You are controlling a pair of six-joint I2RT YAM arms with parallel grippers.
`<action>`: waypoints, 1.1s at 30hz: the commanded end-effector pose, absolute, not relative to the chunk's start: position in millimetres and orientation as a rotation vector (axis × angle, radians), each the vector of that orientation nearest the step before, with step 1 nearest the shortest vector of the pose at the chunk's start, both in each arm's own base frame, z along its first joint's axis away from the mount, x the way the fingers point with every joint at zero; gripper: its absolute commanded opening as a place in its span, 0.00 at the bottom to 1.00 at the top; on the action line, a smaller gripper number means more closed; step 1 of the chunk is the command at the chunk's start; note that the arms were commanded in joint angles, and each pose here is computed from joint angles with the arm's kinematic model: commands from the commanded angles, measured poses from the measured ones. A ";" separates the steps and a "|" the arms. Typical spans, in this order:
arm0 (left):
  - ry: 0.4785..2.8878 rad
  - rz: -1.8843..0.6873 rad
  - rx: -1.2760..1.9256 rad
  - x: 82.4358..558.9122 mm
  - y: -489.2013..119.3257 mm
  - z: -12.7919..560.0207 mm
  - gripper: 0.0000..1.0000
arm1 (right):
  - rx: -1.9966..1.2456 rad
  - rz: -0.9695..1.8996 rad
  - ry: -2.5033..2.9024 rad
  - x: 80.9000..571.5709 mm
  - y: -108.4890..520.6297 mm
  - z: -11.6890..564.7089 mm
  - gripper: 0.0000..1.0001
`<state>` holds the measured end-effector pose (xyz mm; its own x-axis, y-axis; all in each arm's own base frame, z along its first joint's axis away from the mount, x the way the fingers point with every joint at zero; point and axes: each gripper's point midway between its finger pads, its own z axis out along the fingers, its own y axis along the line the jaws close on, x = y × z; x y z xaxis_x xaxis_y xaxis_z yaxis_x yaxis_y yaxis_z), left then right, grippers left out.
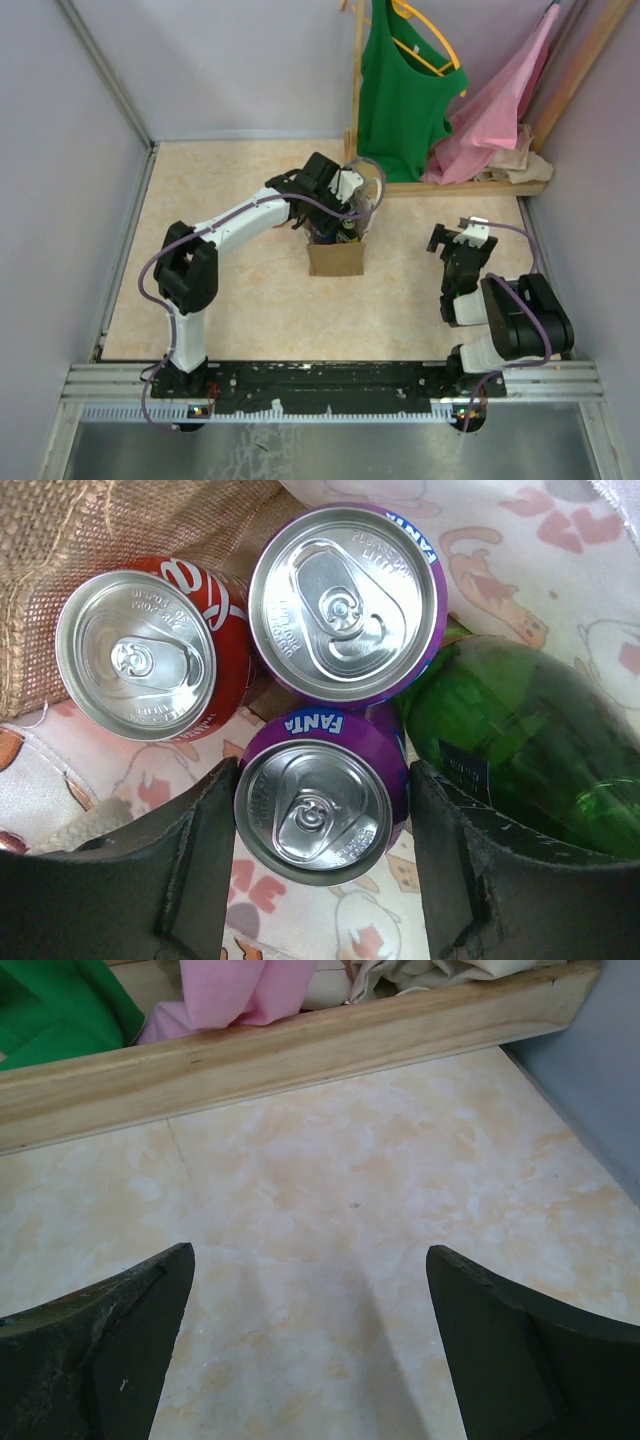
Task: Take the beverage out of the canvas bag
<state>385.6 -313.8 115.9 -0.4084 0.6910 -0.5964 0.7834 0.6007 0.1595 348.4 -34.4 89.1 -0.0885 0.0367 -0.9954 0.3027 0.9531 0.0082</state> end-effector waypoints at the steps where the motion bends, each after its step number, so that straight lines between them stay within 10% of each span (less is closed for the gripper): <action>1: 2.275 -0.086 1.162 390.6 -290.2 98.4 0.16 | 0.283 -0.217 1.580 355.6 -36.8 108.7 0.99; 4: 2.251 -0.102 1.151 393.7 -294.6 110.9 0.00 | 0.285 -0.218 1.580 355.4 -37.2 108.5 0.99; 33: 1.702 -0.284 1.094 398.9 -332.4 339.8 0.00 | 0.284 -0.217 1.579 355.7 -36.9 108.8 0.99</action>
